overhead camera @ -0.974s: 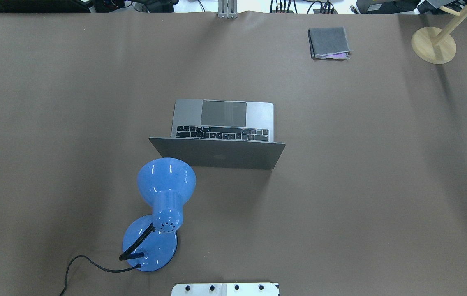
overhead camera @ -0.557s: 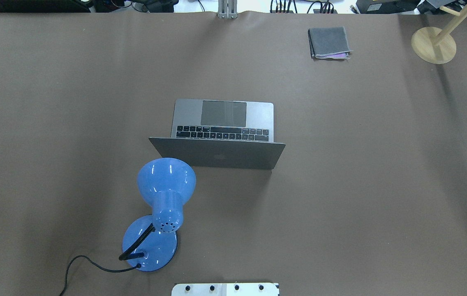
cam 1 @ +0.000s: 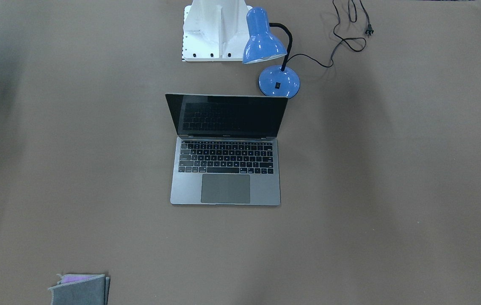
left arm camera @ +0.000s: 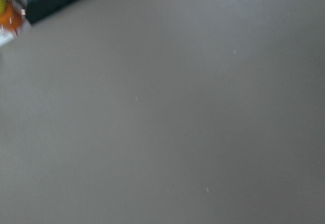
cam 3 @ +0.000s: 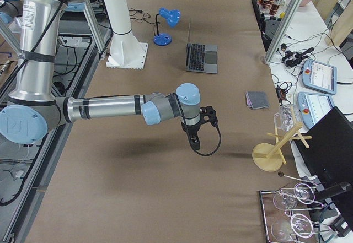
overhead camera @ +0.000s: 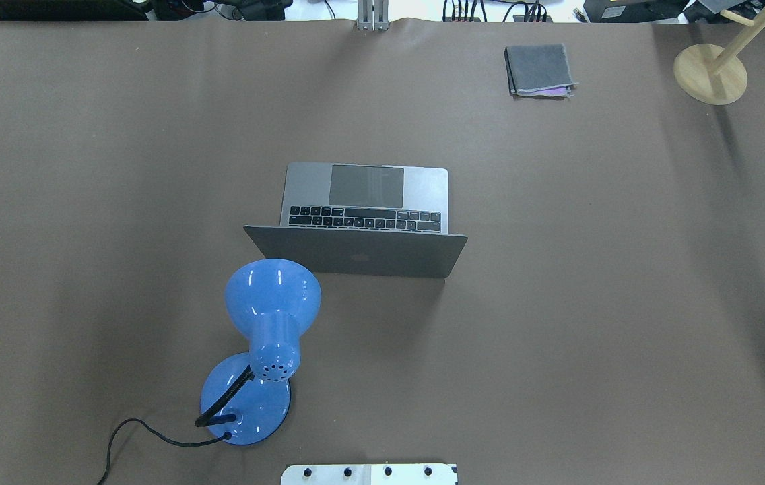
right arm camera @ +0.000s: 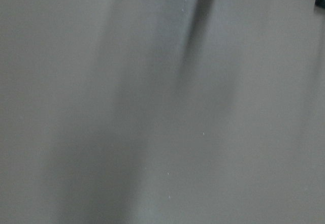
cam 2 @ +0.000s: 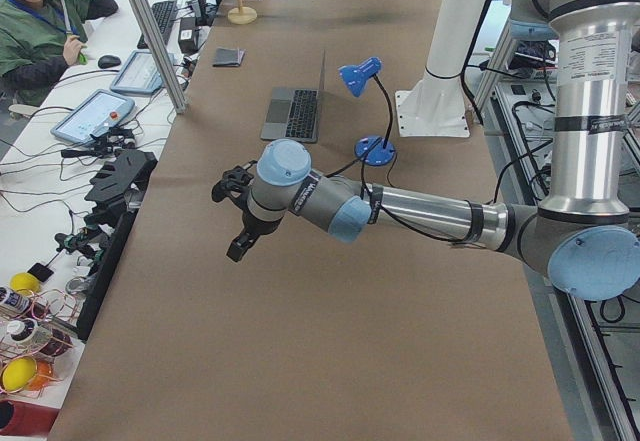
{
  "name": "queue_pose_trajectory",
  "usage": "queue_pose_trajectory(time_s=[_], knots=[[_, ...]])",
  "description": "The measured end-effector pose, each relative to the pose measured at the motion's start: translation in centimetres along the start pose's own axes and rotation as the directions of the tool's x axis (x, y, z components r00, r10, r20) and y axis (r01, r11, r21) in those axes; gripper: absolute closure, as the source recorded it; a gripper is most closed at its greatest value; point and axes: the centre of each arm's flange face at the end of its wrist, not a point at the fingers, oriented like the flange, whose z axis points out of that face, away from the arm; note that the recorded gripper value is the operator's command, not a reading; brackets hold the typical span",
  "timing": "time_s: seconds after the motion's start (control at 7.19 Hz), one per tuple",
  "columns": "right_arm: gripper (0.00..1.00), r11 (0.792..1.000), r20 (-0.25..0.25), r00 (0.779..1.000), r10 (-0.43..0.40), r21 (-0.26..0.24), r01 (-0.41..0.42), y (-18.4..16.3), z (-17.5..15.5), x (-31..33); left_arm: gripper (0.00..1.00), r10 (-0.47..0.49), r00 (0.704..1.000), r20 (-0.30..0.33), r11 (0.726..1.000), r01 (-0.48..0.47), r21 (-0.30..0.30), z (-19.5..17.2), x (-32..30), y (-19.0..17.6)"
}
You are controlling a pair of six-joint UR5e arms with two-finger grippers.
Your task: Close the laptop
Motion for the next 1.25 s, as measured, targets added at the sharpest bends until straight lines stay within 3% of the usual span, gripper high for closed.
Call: queue_pose_trajectory(time_s=[0.28,0.42,0.56,0.83,0.97,1.11,1.25], knots=[[0.01,0.993,0.042,0.997,0.061,0.095,-0.064,-2.9,-1.6,-3.3,0.01,0.020,1.000,-0.020,0.998,-0.019,0.060,-0.1,0.4,-1.4],[0.01,0.985,0.087,0.991,0.106,0.124,-0.117,-3.7,-1.3,-5.9,0.02,0.025,0.999,-0.035,0.997,-0.022,0.079,0.1,0.8,-1.8],[0.04,0.975,0.144,0.978,0.148,0.142,-0.168,-4.2,-0.7,-9.1,0.02,0.001,0.997,-0.074,0.996,0.006,0.089,0.7,2.3,-3.0],[0.20,0.953,0.269,0.936,0.225,0.139,-0.269,-4.6,-1.8,-16.4,0.02,-0.110,0.975,-0.193,0.985,0.132,0.107,2.2,8.2,-6.3],[0.34,0.940,0.325,0.907,0.268,0.116,-0.320,-4.0,-3.3,-19.9,0.02,-0.163,0.951,-0.262,0.976,0.194,0.095,3.5,11.8,-7.1],[0.60,0.928,0.376,0.872,0.314,0.073,-0.366,-3.0,-4.8,-23.4,0.13,-0.209,0.921,-0.328,0.969,0.241,0.060,4.8,15.8,-7.7],[0.93,0.915,0.416,0.836,0.359,0.022,-0.403,-2.0,-6.0,-26.5,0.49,-0.253,0.889,-0.382,0.960,0.279,0.013,5.5,19.8,-8.2]])
